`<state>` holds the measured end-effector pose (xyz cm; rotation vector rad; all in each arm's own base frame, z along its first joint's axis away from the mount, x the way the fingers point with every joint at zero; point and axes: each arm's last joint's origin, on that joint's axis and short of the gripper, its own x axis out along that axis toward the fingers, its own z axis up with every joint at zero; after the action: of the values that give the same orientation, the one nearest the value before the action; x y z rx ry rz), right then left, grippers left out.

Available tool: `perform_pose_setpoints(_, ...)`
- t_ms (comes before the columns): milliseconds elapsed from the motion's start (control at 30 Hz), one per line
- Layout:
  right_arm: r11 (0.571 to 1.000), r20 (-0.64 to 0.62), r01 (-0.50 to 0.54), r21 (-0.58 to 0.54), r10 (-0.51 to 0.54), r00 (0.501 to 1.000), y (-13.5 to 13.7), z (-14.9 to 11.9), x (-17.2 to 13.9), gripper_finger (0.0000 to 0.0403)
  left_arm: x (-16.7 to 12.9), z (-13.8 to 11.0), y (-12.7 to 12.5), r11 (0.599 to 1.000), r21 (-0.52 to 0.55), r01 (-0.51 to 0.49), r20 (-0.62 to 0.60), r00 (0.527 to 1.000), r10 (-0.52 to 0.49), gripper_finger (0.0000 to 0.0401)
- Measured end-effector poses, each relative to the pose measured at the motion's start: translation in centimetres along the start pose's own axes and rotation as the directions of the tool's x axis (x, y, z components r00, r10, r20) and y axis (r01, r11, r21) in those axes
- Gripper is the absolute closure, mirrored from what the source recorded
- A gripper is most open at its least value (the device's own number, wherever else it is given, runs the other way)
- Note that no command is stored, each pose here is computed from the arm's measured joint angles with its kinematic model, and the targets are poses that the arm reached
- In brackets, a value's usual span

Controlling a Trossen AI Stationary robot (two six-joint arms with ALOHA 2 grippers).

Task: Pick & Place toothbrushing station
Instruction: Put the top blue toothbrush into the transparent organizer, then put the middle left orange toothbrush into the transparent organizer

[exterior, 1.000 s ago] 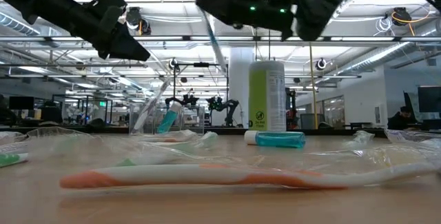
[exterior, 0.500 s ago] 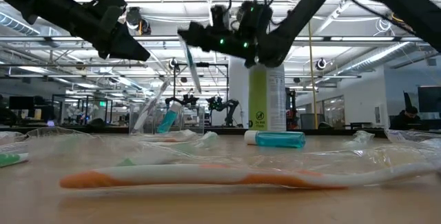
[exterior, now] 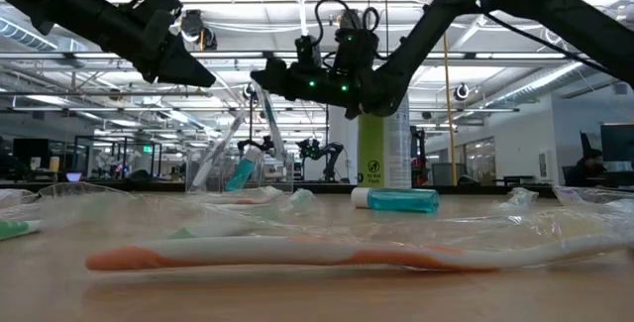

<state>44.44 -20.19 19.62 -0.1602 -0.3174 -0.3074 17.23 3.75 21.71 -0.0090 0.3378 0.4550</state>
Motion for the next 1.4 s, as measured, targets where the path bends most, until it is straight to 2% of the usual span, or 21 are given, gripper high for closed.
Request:
perform_pose_setpoints(67,1.000,-0.054,0.007,0.028,-0.005,0.999,-0.5,0.3,0.1,0.0325,0.0,0.0,0.0,1.000,0.000,0.000,0.000,1.000,0.000,0.0270)
perform_pose_setpoints(167,1.000,-0.098,0.014,0.007,-0.013,0.995,-0.9,0.5,0.1,0.0304,0.0,0.1,0.0,1.000,-0.001,0.000,0.007,1.000,0.000,0.0270)
perform_pose_setpoints(533,0.999,-0.080,0.023,0.040,-0.020,0.997,-1.2,0.6,0.1,0.0203,0.0,0.3,0.0,1.000,-0.009,0.001,0.034,0.999,-0.001,0.0270)
perform_pose_setpoints(800,0.998,-0.005,0.014,0.057,-0.014,1.000,-0.9,1.4,0.2,0.0175,0.0,0.3,0.0,1.000,-0.010,0.001,0.033,0.999,-0.001,0.0270)
perform_pose_setpoints(867,0.998,-0.024,-0.024,0.063,0.026,0.999,-0.5,2.1,0.2,0.0176,0.0,0.3,0.0,1.000,-0.008,0.001,0.026,1.000,-0.001,0.0270)
perform_pose_setpoints(967,0.988,-0.068,-0.138,0.075,0.143,0.987,0.7,4.1,0.5,0.0182,0.0,0.2,0.0,1.000,-0.014,0.001,0.017,1.000,-0.001,0.0270)
perform_pose_setpoints(1100,0.964,-0.270,-0.240,0.116,0.263,0.926,2.8,7.1,0.1,0.0187,0.0,0.2,0.0,0.999,-0.049,0.004,0.016,1.000,-0.003,0.0270)
perform_pose_setpoints(1200,0.944,-0.481,-0.327,0.044,0.307,0.821,4.8,9.0,-1.5,0.0187,0.0,0.0,-0.1,0.998,-0.060,0.023,0.003,1.000,-0.023,0.0270)
perform_pose_setpoints(1233,0.939,-0.546,-0.342,0.020,0.297,0.783,5.6,9.6,-2.2,0.0188,0.0,0.0,-0.1,0.996,-0.075,0.043,-0.006,0.999,-0.044,0.0270)
perform_pose_setpoints(1333,0.945,-0.694,-0.318,-0.073,0.180,0.697,8.3,11.1,-4.6,0.0188,0.0,-0.4,-0.4,0.976,-0.173,0.130,-0.045,0.989,-0.139,0.0270)
perform_pose_setpoints(1400,0.944,-0.755,-0.306,-0.123,0.111,0.646,10.0,11.3,-6.6,0.0188,-0.1,-0.8,-0.5,0.956,-0.238,0.169,-0.083,0.978,-0.194,0.0270)
